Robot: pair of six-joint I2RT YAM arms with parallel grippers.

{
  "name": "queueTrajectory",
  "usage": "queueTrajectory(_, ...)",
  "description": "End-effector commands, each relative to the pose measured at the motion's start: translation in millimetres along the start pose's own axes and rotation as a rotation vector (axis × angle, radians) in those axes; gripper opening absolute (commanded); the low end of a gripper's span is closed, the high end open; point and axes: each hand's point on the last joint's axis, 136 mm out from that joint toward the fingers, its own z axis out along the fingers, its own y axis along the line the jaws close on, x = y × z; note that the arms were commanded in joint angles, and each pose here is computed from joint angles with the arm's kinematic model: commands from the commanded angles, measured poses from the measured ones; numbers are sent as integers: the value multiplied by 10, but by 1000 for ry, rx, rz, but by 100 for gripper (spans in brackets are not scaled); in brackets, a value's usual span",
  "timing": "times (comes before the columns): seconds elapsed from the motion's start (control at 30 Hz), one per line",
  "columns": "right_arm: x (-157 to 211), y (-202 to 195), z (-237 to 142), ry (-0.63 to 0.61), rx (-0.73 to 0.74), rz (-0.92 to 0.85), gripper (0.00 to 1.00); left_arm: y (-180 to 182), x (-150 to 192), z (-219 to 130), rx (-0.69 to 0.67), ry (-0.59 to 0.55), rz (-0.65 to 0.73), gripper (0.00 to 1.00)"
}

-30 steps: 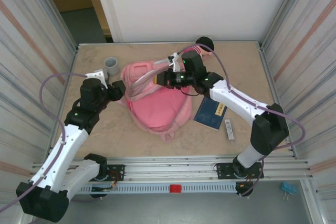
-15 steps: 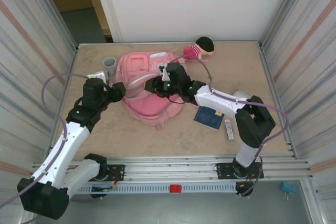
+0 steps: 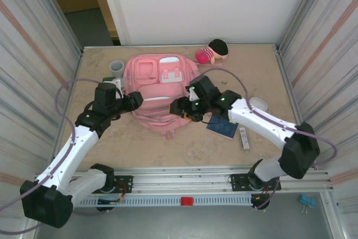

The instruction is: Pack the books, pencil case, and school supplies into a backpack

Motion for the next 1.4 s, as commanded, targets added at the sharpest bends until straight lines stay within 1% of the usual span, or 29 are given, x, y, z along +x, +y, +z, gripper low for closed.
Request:
queueTrajectory(0.0,82,-501,-296,50,140,19,67,-388,24,24,112,49,37,58)
queueTrajectory(0.13,-179,-1011,-674,-41,204,115,66,-827,159,230,189,115,114,58)
queueTrajectory(0.23,-288,-1373,-868,-109,252,185,66,-1163,326,443,236,187,155,57)
queueTrajectory(0.33,-262,-1630,-865,-130,259,263,65,-1433,558,703,260,266,206,57)
queueTrajectory(0.47,-112,-1831,-703,-120,251,336,65,-1767,886,971,309,369,231,56)
queueTrajectory(0.6,37,-2215,-652,-127,351,435,66,-2017,1187,1175,337,456,260,54)
queueTrajectory(0.7,15,-2403,-654,-171,364,486,66,-2146,1299,1273,352,479,271,54)
queueTrajectory(0.83,-57,-2476,-585,-192,331,492,65,-2274,1448,1389,375,512,287,54)
queueTrajectory(1.0,-74,-2579,-512,-181,352,498,65,-2257,1594,1583,354,558,295,54)
queueTrajectory(1.07,-72,-2673,-527,-186,389,510,65,-2246,1627,1653,342,572,306,54)
queueTrajectory(1.2,-89,-2881,-671,-233,494,529,64,-2218,1714,1771,320,607,312,54)
queueTrajectory(1.3,-98,-2910,-716,-240,512,520,65,-2185,1771,1832,308,621,314,54)
queueTrajectory(1.37,-126,-2863,-677,-228,484,509,65,-2165,1802,1868,305,628,312,54)
